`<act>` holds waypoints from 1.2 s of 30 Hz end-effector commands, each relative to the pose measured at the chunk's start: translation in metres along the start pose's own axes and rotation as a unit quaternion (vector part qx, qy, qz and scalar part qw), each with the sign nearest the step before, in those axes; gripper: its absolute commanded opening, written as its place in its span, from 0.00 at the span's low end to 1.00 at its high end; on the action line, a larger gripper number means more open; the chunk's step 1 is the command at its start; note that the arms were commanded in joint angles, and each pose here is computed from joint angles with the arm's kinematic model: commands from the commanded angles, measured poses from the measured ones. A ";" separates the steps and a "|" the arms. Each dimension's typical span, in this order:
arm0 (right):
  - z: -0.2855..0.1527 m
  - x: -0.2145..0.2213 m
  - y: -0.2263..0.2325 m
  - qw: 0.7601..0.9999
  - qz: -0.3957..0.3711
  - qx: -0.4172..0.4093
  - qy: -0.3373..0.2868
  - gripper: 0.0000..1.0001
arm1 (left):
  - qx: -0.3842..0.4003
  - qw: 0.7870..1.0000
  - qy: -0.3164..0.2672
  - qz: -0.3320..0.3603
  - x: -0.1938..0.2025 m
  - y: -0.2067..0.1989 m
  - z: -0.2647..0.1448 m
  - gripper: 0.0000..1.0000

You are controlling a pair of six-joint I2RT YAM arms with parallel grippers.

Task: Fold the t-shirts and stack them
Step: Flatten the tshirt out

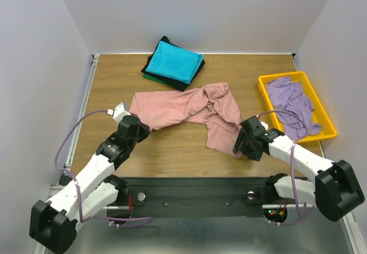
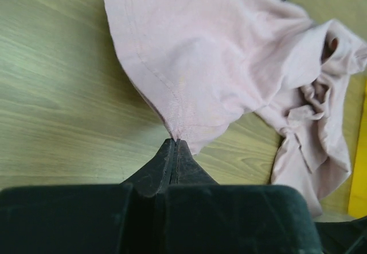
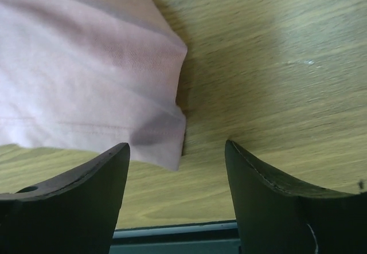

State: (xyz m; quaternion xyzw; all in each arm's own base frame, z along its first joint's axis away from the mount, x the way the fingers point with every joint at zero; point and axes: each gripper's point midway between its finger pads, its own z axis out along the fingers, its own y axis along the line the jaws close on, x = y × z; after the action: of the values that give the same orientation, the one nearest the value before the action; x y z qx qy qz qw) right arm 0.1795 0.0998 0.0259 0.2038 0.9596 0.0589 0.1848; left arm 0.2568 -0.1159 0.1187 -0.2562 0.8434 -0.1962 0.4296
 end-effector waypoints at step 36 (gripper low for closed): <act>-0.020 -0.077 0.084 0.982 -0.159 -0.063 -0.084 0.75 | -0.024 0.943 -0.265 -0.198 -0.132 0.021 -0.117 0.00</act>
State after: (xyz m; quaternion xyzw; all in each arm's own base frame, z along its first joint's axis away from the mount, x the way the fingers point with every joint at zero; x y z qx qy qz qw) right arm 0.2599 0.1373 0.0863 0.0692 0.9552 0.0774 0.2773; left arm 0.2186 -0.0131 0.2523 -0.4610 0.6512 -0.1874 0.5730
